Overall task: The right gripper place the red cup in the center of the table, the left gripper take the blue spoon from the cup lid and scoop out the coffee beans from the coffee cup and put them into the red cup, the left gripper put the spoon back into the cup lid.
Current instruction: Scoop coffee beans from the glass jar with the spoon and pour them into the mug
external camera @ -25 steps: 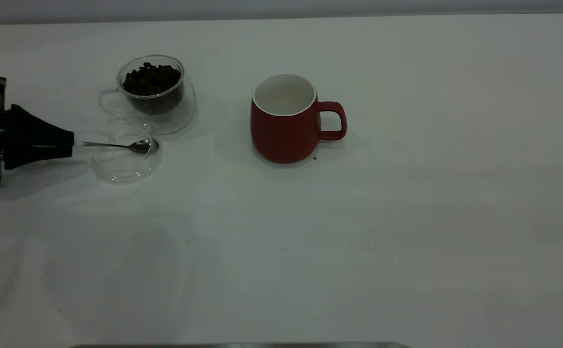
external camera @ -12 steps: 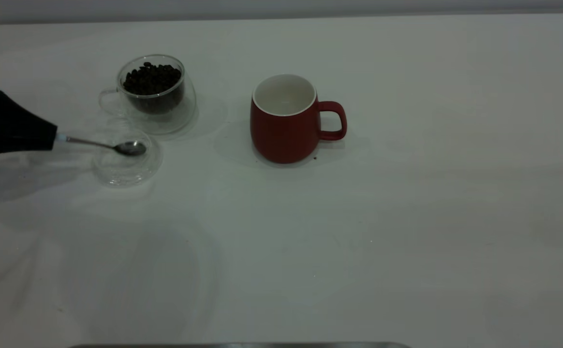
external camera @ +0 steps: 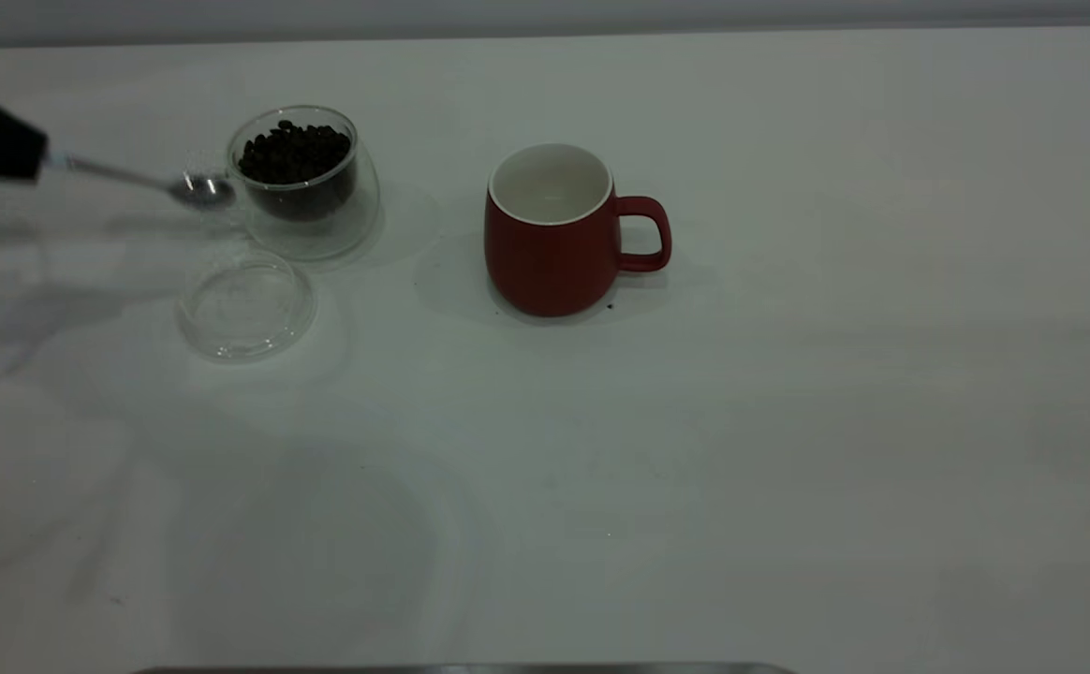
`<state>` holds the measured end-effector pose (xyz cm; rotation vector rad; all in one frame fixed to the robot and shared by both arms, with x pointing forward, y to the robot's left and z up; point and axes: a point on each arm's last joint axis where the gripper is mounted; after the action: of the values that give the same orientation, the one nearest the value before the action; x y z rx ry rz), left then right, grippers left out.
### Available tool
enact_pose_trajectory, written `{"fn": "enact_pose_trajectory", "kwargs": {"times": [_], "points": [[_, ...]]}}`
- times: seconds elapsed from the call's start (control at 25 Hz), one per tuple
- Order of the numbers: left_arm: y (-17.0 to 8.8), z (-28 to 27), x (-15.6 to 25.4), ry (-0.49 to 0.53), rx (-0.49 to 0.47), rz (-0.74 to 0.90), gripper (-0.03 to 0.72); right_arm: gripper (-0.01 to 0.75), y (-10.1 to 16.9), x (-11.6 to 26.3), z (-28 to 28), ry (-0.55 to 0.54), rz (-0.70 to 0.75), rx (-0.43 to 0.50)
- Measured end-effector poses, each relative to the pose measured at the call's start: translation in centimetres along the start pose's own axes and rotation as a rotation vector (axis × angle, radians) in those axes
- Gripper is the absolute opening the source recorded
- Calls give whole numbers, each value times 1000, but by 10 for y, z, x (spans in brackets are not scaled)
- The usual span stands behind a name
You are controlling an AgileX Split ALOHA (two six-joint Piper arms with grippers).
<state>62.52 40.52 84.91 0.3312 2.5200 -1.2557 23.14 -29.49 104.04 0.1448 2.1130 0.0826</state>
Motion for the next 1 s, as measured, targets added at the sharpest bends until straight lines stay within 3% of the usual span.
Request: {"fn": "enact_pose_trajectory", "kwargs": {"times": [0.32,0.6,0.76,1.0], "points": [[-18,-15,-53,-59,-55,226,114,587,0,0,0,0,-1,0],[-44,24,-67,55,-26,521,114,587,0,0,0,0,0,0],[-48,45,-72,128,-97,641,114,587,0,0,0,0,0,0],[-44,50,-78,111,-207,671,114,587,0,0,0,0,0,0]]}}
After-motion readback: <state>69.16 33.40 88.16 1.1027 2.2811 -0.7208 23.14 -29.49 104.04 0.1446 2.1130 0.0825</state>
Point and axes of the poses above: a point on each arm's last joint axis where the gripper is mounted, z pointing out along that axis toward the gripper, y along the wrist's bending axis when the last joint is at zero, x = y × z, and after that the axes turned 13 degrees about z, right-handed
